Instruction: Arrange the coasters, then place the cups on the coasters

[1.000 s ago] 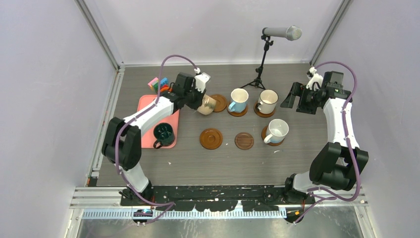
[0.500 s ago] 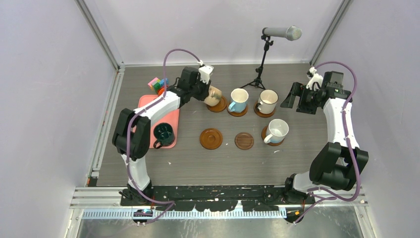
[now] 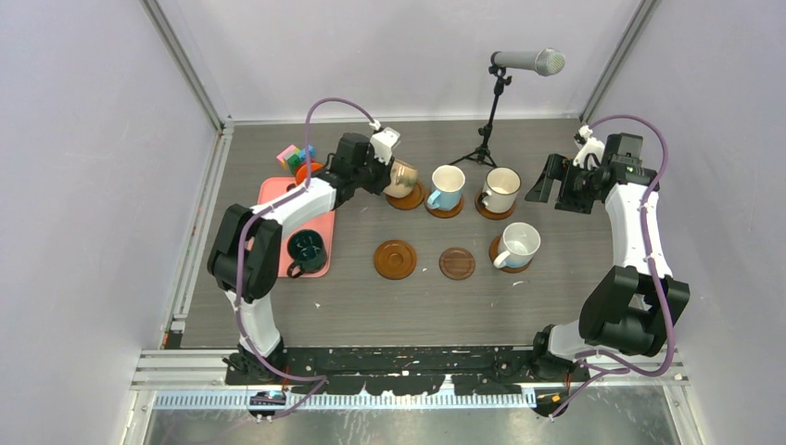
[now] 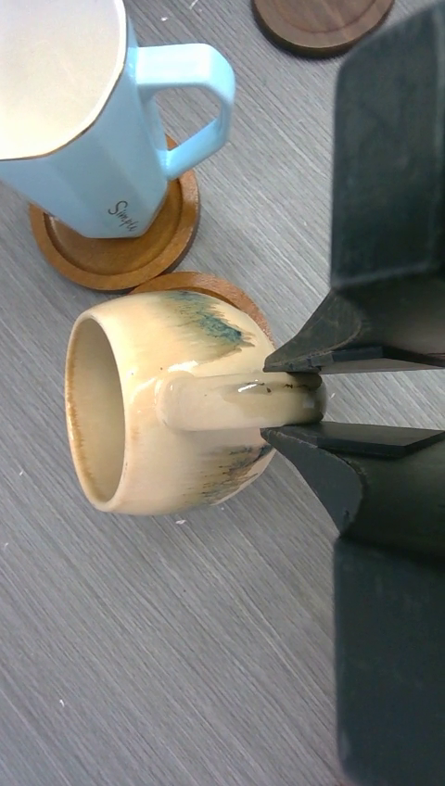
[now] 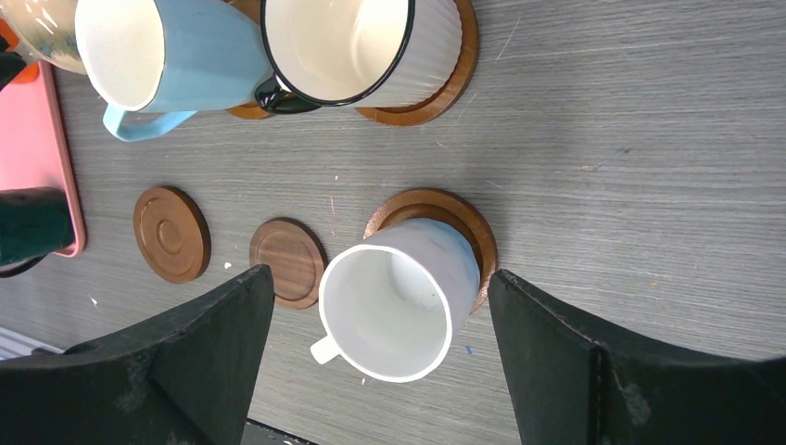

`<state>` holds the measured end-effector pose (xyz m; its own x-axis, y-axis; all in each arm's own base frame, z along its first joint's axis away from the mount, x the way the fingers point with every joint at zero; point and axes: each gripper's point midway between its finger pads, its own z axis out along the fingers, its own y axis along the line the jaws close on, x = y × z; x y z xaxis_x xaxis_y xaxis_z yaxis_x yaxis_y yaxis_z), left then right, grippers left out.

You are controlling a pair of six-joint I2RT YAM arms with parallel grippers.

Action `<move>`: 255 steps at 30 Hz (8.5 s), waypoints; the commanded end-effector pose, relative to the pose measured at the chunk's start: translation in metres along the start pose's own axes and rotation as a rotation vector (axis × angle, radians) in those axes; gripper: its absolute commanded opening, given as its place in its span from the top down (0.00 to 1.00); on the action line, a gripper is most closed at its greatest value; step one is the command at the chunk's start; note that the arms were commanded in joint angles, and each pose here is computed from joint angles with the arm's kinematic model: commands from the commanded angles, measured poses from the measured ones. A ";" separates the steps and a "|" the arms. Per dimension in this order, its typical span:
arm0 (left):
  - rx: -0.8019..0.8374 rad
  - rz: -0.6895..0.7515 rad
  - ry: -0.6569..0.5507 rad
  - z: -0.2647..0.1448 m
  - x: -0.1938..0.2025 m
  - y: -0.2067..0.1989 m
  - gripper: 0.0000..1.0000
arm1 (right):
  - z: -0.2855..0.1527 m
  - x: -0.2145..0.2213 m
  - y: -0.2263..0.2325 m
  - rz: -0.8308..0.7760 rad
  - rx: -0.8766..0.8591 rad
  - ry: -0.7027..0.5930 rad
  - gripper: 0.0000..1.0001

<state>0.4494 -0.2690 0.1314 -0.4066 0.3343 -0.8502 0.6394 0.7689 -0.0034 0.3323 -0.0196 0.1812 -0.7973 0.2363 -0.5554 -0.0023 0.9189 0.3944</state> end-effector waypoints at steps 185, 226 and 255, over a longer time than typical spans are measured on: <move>0.080 -0.024 0.480 -0.032 0.088 -0.011 0.58 | -0.019 -0.003 -0.001 -0.042 0.012 -0.051 0.11; 0.067 0.270 0.333 -0.151 0.084 0.202 0.18 | -0.017 -0.009 0.010 -0.038 -0.058 -0.040 0.10; 0.248 0.245 0.325 -0.086 0.123 0.194 0.95 | -0.012 -0.008 0.005 -0.020 -0.045 -0.015 0.11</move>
<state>0.4634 -0.0280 0.0632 -0.3852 0.6923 -0.6101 0.8728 0.4881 0.0027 0.3261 -0.0172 0.1814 -0.8110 0.2409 -0.5332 -0.0214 0.8985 0.4384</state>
